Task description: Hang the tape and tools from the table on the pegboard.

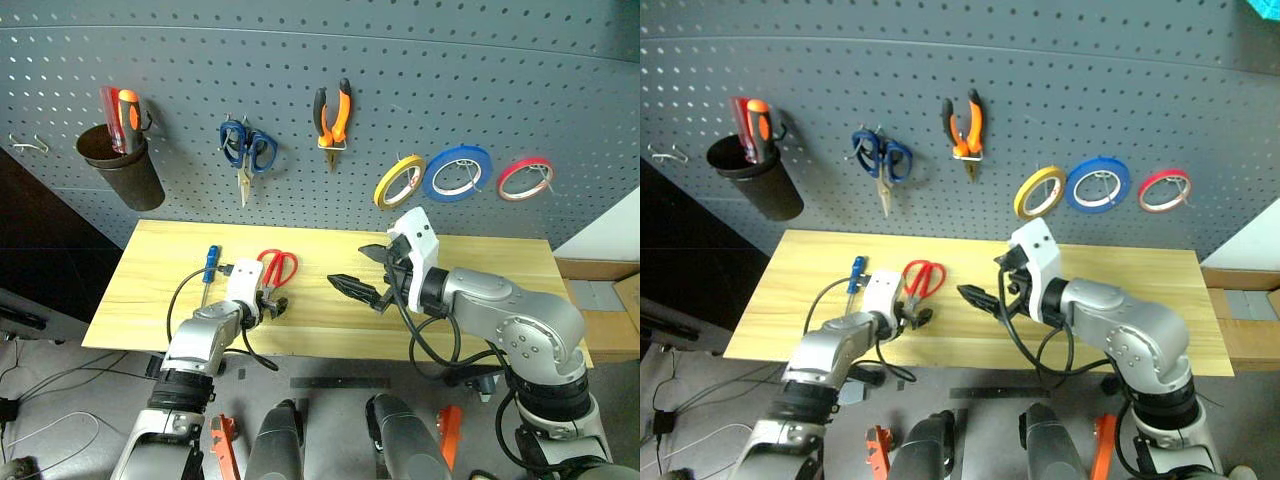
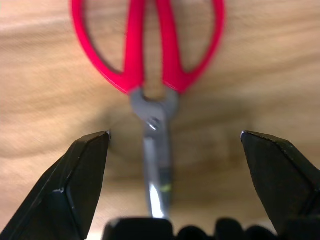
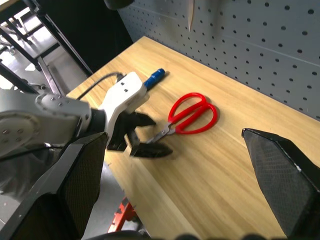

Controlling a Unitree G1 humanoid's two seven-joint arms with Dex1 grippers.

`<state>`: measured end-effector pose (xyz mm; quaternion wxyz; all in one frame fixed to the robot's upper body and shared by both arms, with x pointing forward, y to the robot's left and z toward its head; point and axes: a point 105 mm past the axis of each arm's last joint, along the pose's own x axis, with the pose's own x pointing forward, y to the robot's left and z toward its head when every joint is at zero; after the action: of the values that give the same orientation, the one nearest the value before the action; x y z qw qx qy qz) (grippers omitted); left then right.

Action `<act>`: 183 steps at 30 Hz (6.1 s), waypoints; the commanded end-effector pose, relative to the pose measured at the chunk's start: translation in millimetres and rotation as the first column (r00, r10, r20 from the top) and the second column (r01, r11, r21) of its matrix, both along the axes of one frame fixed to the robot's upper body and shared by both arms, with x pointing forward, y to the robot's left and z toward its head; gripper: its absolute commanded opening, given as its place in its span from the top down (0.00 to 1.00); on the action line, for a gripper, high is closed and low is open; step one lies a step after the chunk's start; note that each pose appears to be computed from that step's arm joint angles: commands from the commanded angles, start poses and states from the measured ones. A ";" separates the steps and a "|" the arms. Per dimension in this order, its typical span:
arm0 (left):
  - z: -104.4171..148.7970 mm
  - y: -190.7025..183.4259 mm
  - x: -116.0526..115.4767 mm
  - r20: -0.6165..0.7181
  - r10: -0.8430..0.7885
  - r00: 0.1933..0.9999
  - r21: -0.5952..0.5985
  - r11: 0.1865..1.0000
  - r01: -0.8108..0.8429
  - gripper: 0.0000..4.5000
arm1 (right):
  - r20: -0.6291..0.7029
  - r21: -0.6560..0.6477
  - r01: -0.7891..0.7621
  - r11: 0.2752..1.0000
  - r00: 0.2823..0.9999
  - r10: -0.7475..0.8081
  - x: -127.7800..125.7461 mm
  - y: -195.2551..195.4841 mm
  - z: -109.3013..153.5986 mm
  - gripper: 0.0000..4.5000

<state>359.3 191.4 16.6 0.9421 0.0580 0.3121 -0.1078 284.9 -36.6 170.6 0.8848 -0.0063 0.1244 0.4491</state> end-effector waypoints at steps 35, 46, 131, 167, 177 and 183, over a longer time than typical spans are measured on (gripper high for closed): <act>101.1 2.7 -56.1 0.647 -0.243 0.723 0.174 0.970 0.170 0.95 | 0.338 -0.090 -0.166 0.982 0.923 0.187 -31.2 -14.0 40.0 0.00; 177.9 10.0 -62.7 0.832 -0.319 0.454 0.360 0.933 -0.004 0.95 | 0.358 -0.112 -0.222 0.969 0.900 0.247 -32.1 -15.5 40.4 0.00; 30.3 124.0 32.4 0.114 0.304 0.946 -0.012 0.952 -0.304 0.05 | 0.134 -0.069 0.001 0.998 0.991 0.008 28.0 79.2 33.9 0.00; 112.3 100.7 -43.7 0.715 0.111 0.691 0.143 0.944 -0.299 0.89 | 0.414 -0.042 -0.163 0.986 0.895 0.166 5.0 65.0 83.1 0.00; 204.2 67.4 -67.3 0.905 -0.109 0.412 0.264 0.902 -0.341 0.89 | 0.387 -0.041 -0.416 0.909 0.832 0.398 -26.7 65.9 88.4 0.00; 264.8 61.7 -62.3 0.959 -0.163 0.233 0.242 0.898 -0.367 0.89 | 0.397 -0.050 -0.417 0.907 0.825 0.401 -21.4 65.8 91.4 0.00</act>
<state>308.0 252.2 256.7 0.9170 0.2830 -0.2722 0.0706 269.8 27.8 247.9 0.7840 -0.1008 -0.0366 0.6115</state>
